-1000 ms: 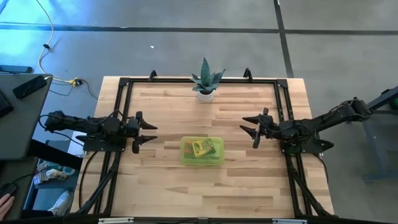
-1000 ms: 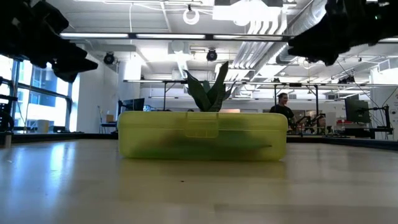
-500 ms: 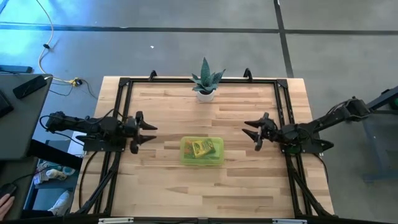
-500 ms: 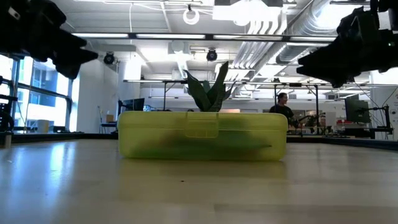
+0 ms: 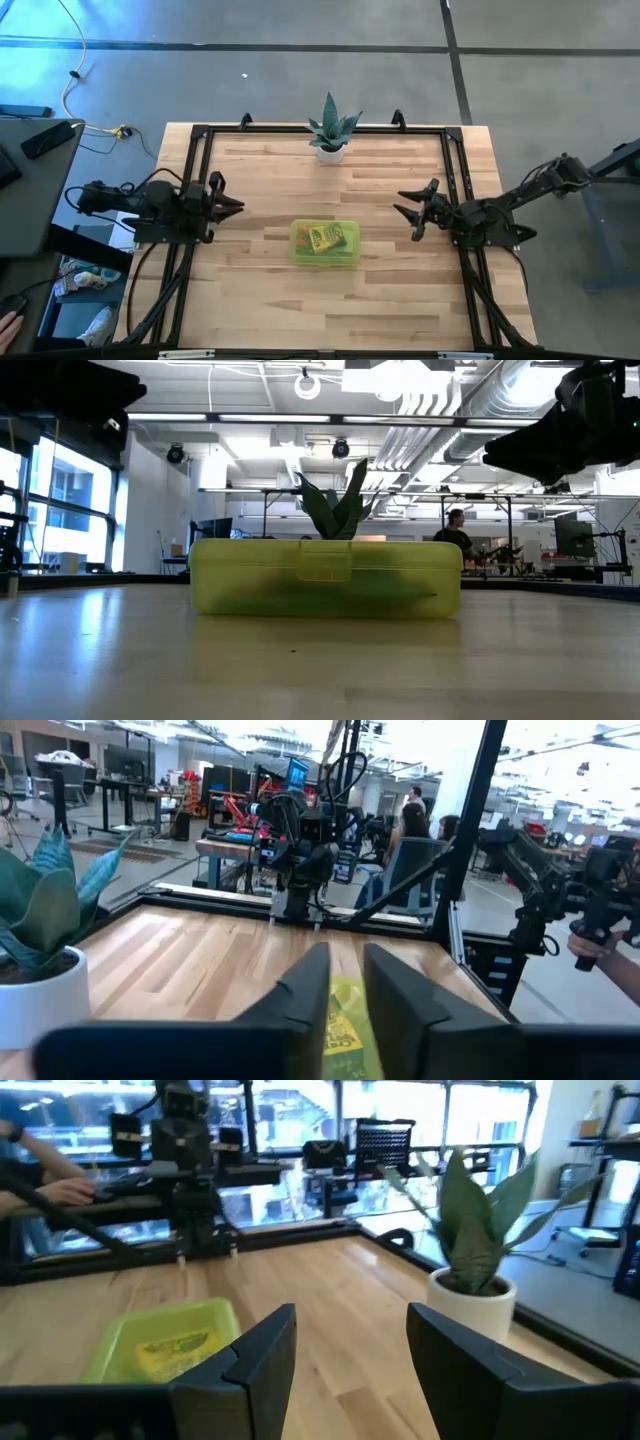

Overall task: Pack school essentials
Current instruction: Return to Home Position

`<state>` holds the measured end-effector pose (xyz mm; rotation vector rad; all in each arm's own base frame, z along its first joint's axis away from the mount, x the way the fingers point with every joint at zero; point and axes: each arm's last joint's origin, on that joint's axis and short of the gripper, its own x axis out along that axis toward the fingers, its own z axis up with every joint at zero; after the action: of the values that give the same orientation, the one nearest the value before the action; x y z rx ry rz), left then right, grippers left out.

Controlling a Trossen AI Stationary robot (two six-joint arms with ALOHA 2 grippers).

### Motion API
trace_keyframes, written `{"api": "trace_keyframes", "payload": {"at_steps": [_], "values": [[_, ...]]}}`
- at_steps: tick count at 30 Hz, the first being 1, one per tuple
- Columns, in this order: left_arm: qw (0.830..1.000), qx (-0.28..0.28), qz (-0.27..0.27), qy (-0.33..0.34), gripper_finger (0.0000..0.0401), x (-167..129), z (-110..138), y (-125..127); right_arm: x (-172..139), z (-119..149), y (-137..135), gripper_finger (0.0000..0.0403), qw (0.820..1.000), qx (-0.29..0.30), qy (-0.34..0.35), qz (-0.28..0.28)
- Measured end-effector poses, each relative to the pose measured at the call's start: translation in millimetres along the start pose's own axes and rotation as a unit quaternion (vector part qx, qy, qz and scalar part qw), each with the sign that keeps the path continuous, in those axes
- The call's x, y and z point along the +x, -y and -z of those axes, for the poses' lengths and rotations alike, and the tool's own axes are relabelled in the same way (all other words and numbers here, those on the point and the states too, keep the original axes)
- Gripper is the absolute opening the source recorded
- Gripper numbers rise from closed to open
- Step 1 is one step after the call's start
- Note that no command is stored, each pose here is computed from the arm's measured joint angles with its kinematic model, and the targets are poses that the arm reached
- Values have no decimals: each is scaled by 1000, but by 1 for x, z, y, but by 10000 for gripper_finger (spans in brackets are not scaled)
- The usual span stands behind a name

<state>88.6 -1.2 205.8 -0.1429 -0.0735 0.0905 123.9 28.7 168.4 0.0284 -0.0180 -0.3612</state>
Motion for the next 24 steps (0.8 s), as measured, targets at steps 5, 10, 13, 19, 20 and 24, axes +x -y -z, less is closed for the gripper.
{"api": "trace_keyframes", "payload": {"at_steps": [5, 10, 13, 19, 20, 24], "values": [[1000, 10, -1, -14, 5, -6, -9, 0, -2, -5, 3, 181, 1000, -4, 17, 15], [999, 45, -2, -28, 8, -12, -20, 1, -5, -10, 5, 181, 999, -4, 33, 16], [997, 66, -4, -35, 1, -17, -28, 1, -6, -12, 6, 180, 999, -4, 42, 19], [996, 79, -4, -37, 1, -20, -33, 1, -9, -17, 9, 133, 998, -10, 58, 20], [996, 77, -4, -40, 1, -20, -32, 1, -9, -17, 9, 119, 998, -9, 59, 21], [996, 73, -6, -54, 1, -17, -24, 0, -9, -15, 9, 62, 998, -13, 53, 20]]}}
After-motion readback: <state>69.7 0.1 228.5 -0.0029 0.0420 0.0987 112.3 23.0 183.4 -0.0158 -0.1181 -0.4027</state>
